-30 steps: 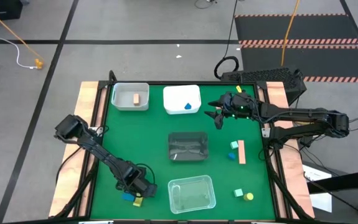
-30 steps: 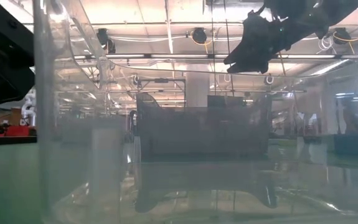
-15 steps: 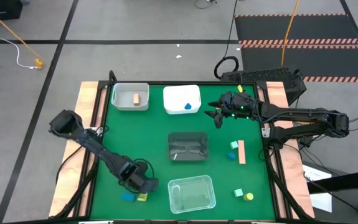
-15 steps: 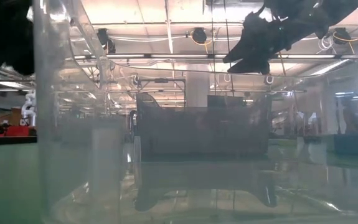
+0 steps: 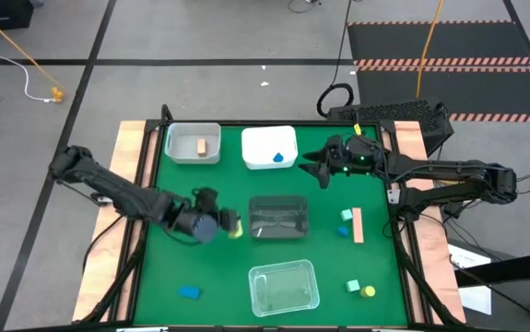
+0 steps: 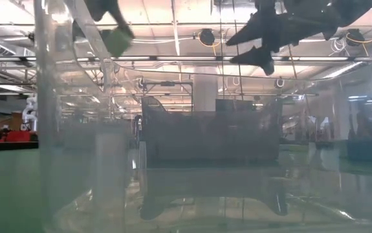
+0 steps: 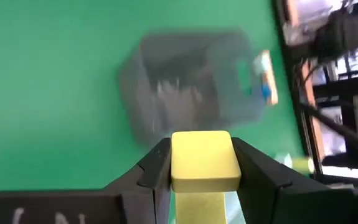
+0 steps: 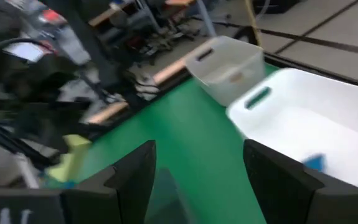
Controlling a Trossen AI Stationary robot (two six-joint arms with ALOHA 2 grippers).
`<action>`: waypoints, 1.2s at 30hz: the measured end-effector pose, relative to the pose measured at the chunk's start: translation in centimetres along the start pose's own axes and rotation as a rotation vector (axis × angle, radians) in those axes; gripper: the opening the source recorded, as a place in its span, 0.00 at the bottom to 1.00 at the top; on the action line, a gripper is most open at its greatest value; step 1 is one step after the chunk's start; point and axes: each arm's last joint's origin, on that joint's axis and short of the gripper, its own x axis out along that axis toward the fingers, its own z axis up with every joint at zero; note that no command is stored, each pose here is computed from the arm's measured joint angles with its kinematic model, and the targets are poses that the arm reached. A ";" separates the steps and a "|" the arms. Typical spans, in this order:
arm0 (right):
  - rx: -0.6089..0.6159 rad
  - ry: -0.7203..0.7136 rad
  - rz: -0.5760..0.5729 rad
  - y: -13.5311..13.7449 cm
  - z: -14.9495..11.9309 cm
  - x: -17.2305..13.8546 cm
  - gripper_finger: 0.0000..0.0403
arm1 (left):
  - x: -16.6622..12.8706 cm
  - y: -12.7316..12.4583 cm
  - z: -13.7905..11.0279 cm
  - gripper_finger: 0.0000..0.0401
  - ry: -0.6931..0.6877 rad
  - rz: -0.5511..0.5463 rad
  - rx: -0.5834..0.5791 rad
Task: Sort & place blocks by color
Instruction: Put the left light green block into the black bin
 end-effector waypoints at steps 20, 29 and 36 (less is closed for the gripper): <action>-0.039 -0.147 0.139 4.8 -0.8 0.5 0.57 | 3.2 -3.8 10.3 0.33 -0.335 -0.364 0.086; 0.041 -0.170 0.185 5.2 -1.5 2.2 0.57 | 5.1 -3.8 9.4 0.33 -0.301 -0.356 0.067; 0.087 -0.112 0.157 5.1 -2.2 4.4 0.57 | 6.2 -3.8 9.1 0.33 -0.275 -0.367 0.056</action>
